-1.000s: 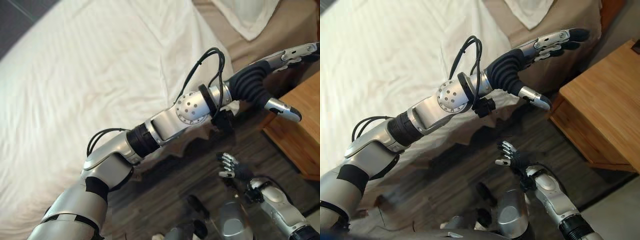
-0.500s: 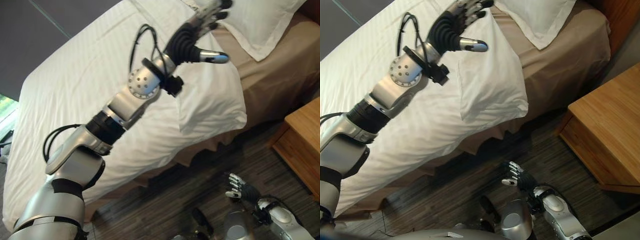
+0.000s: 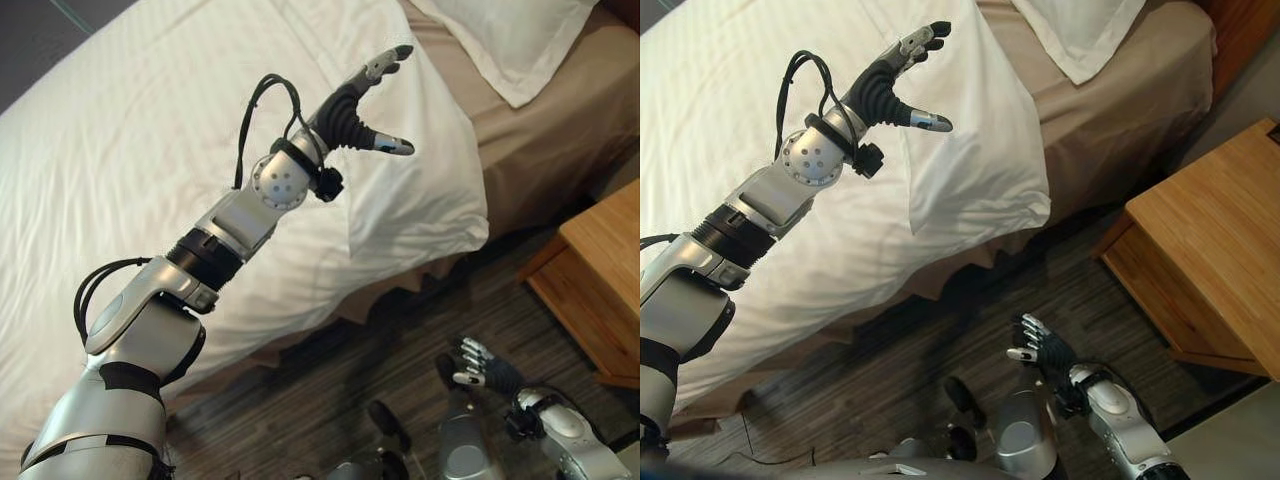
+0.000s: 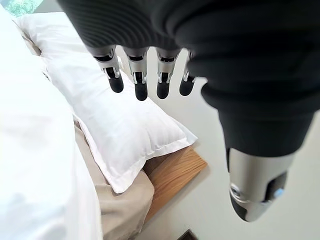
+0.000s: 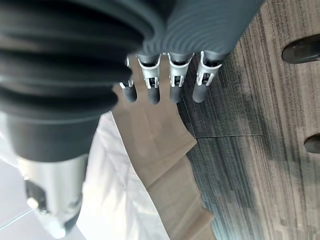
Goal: Making the bed.
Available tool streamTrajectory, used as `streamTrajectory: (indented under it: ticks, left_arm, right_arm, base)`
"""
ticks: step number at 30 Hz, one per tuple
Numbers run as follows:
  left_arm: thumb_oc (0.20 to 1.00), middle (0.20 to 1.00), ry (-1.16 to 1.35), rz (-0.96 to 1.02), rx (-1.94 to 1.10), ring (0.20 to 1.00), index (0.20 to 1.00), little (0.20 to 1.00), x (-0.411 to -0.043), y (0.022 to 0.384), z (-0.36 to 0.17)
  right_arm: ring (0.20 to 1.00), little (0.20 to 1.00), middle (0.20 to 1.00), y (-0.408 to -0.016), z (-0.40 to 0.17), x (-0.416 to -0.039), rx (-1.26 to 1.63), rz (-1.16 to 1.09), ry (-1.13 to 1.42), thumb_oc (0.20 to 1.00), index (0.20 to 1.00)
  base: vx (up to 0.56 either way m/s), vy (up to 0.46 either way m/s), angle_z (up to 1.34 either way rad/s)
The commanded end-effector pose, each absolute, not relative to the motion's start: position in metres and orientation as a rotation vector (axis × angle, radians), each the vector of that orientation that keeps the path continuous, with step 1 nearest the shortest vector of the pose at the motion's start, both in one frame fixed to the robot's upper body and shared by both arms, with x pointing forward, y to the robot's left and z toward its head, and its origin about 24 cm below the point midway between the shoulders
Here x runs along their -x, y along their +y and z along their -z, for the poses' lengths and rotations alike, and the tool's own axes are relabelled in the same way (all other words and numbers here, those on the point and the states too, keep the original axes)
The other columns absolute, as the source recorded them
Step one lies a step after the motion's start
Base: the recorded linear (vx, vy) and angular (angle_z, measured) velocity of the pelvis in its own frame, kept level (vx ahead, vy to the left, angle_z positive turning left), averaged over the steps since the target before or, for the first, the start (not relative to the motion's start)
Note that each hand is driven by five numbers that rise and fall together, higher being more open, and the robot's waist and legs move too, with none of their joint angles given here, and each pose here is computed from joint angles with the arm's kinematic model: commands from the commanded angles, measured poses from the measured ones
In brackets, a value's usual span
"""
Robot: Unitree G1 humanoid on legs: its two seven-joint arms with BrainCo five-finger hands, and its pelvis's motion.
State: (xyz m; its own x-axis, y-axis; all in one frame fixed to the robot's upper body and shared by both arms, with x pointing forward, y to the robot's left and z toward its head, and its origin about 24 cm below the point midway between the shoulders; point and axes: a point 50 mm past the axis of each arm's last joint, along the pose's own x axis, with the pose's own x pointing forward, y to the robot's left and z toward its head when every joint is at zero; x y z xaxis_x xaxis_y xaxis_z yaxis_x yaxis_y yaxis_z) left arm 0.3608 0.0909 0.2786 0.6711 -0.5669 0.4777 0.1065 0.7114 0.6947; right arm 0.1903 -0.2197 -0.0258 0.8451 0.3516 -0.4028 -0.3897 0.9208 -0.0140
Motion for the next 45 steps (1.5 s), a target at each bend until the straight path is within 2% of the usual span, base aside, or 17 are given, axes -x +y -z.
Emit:
streamTrajectory:
  ticks: [1,10,18,24,35,36,37,45]
  left_arm:
    - [1.0,1.0,-0.859,0.205,-0.716,1.0,1.0,1.0,-0.368,0.11,-0.325]
    - [1.0,1.0,-0.811,0.047,-0.824,1.0,1.0,1.0,-0.378,0.138,-0.325]
    - [1.0,1.0,-0.689,0.032,-0.844,1.0,1.0,1.0,-0.393,0.144,-0.305]
    - [1.0,1.0,-0.618,0.073,-0.892,1.0,1.0,1.0,-0.403,0.134,-0.289]
    - [1.0,1.0,-0.601,0.237,-0.842,1.0,1.0,1.0,-0.403,0.08,-0.263]
    - [0.325,0.325,-0.594,0.248,-0.842,0.325,0.325,0.325,-0.403,0.077,-0.261]
    - [0.2,0.2,-0.588,0.255,-0.835,0.2,0.2,0.2,-0.403,0.075,-0.259]
    - [0.2,0.2,-0.604,0.336,-0.73,0.2,0.2,0.2,-0.395,0.045,-0.255]
  right_arm:
    - [1.0,1.0,1.0,-0.213,0.011,-0.19,0.074,-0.436,0.314,1.0,1.0]
    - [1.0,1.0,1.0,-0.215,0.01,-0.192,0.063,-0.412,0.295,1.0,1.0]
    - [1.0,1.0,1.0,-0.209,0.01,-0.194,0.052,-0.439,0.298,1.0,1.0]
    - [1.0,1.0,1.0,-0.205,0.007,-0.197,0.057,-0.469,0.284,1.0,1.0]
    - [1.0,1.0,1.0,-0.198,0.006,-0.202,0.052,-0.487,0.272,1.0,1.0]
    - [1.0,1.0,1.0,-0.198,0.006,-0.202,0.056,-0.488,0.271,1.0,1.0]
    - [1.0,1.0,1.0,-0.197,0.006,-0.203,0.056,-0.488,0.27,1.0,1.0]
    - [1.0,1.0,1.0,-0.196,0.009,-0.203,0.061,-0.479,0.278,1.0,1.0]
  base:
    - [-0.02,-0.031,-0.11]
    - [0.0,-0.012,-0.03]
    - [0.03,0.013,-0.03]
    - [-0.01,0.004,-0.07]
    - [0.01,-0.001,-0.09]
    - [0.01,-0.001,-0.07]
    - [0.01,-0.003,-0.06]
    - [0.0,-0.001,0.0]
